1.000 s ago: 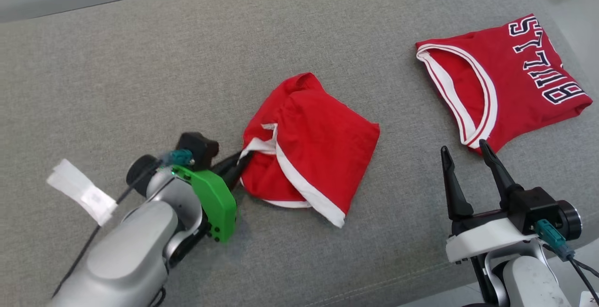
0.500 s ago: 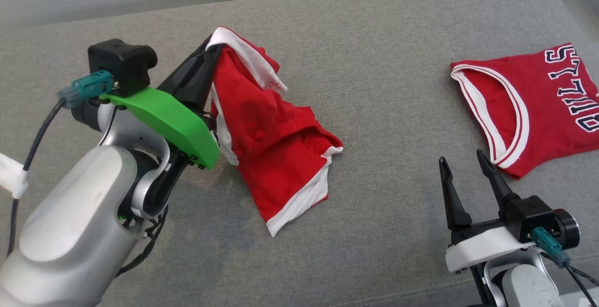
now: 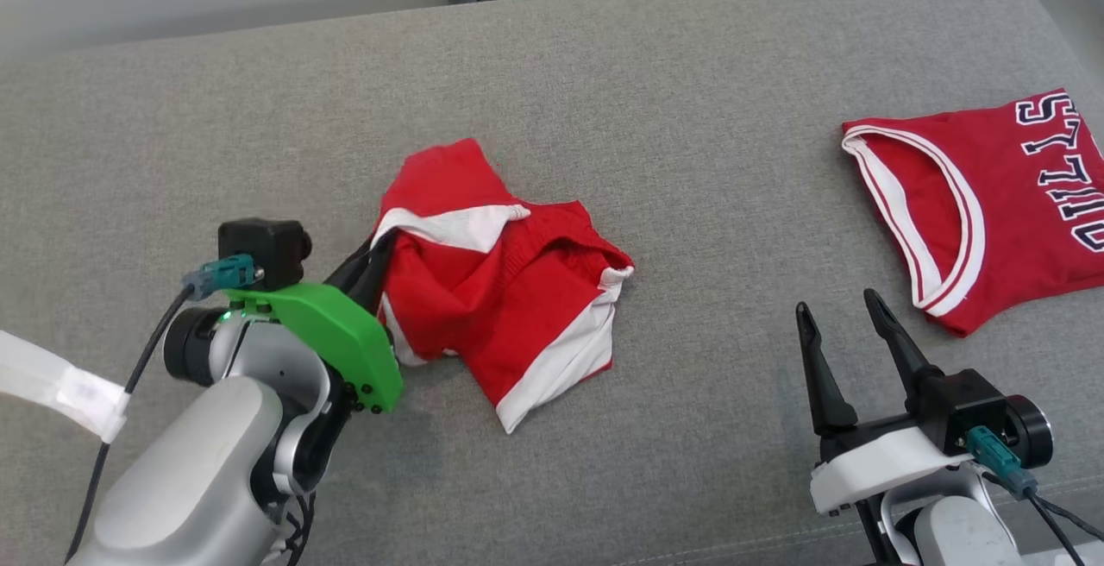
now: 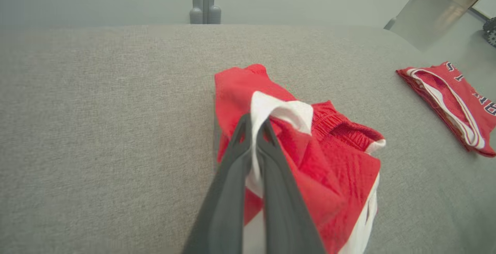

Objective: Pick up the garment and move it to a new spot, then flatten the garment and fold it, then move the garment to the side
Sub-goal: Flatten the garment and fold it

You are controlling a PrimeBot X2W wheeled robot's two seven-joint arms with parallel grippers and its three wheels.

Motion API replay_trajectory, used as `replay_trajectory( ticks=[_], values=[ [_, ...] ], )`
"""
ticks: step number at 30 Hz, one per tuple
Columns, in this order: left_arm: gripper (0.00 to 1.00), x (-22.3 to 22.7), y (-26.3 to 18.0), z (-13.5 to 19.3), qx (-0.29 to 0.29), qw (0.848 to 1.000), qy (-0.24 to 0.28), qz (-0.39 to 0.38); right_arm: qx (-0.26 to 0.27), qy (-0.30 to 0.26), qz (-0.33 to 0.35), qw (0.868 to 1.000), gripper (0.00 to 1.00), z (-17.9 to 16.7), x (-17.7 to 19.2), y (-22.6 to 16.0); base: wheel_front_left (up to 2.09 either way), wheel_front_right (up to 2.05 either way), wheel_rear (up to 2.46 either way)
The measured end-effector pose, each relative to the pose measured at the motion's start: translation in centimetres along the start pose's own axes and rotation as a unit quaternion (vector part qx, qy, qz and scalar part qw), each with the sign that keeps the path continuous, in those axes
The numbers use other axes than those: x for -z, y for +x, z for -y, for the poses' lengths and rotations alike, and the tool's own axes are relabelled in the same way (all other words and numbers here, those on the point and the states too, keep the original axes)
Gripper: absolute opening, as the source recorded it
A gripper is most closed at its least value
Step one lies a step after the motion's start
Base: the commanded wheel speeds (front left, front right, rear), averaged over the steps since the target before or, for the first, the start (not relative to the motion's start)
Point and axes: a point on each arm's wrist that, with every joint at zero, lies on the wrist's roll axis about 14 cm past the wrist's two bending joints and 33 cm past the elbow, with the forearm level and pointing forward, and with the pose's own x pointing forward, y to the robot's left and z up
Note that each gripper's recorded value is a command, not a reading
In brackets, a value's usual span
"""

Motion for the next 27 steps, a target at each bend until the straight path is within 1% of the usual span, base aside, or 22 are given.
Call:
replay_trajectory(
  ticks=[3, 6, 10, 17, 24, 25, 26, 27],
  values=[
    [0.0, 2.8, 0.0, -2.4, -0.038, 0.999, -0.018, -0.027, 0.001, 0.002, -0.006, 1.0, 1.0, 0.0, 0.4, 0.0, 0.0, 0.0, 0.0],
    [0.0, 5.0, 0.0, -3.8, -0.059, 0.996, -0.033, -0.049, 0.002, 0.002, -0.01, 1.0, 1.0, 0.1, 0.7, 0.0, 0.0, 0.0, 0.0],
    [0.0, 6.8, -0.1, -5.5, -0.083, 0.994, -0.042, -0.062, 0.001, 0.002, -0.013, 1.0, 1.0, 0.1, 0.9, 0.1, 0.0, 0.0, 0.0],
    [0.0, 7.4, -0.2, -8.6, -0.133, 0.989, -0.042, -0.046, -0.003, 0.001, -0.014, 1.0, 1.0, -0.2, 0.9, 0.1, 0.0, 0.0, 0.0],
    [0.0, 7.7, -0.3, -10.5, -0.16, 0.986, -0.035, -0.042, 0.001, -0.001, -0.013, 1.0, 1.0, 0.1, 0.8, 0.0, 0.0, 0.0, 0.0],
    [0.11, 7.8, -0.2, -10.6, -0.162, 0.985, -0.035, -0.042, 0.002, -0.001, -0.012, 1.0, 1.0, 0.2, 0.8, 0.0, 0.0, 0.0, 0.0],
    [0.35, 7.9, -0.3, -10.7, -0.164, 0.985, -0.036, -0.045, 0.002, -0.001, -0.012, 1.0, 1.0, 0.2, 0.8, -0.1, 0.0, 0.0, 0.0],
    [0.81, 8.2, -0.3, -10.7, -0.163, 0.985, -0.035, -0.05, 0.003, -0.001, -0.012, 1.0, 1.0, 0.2, 0.7, -0.1, 0.0, 0.0, 0.0]
  ],
)
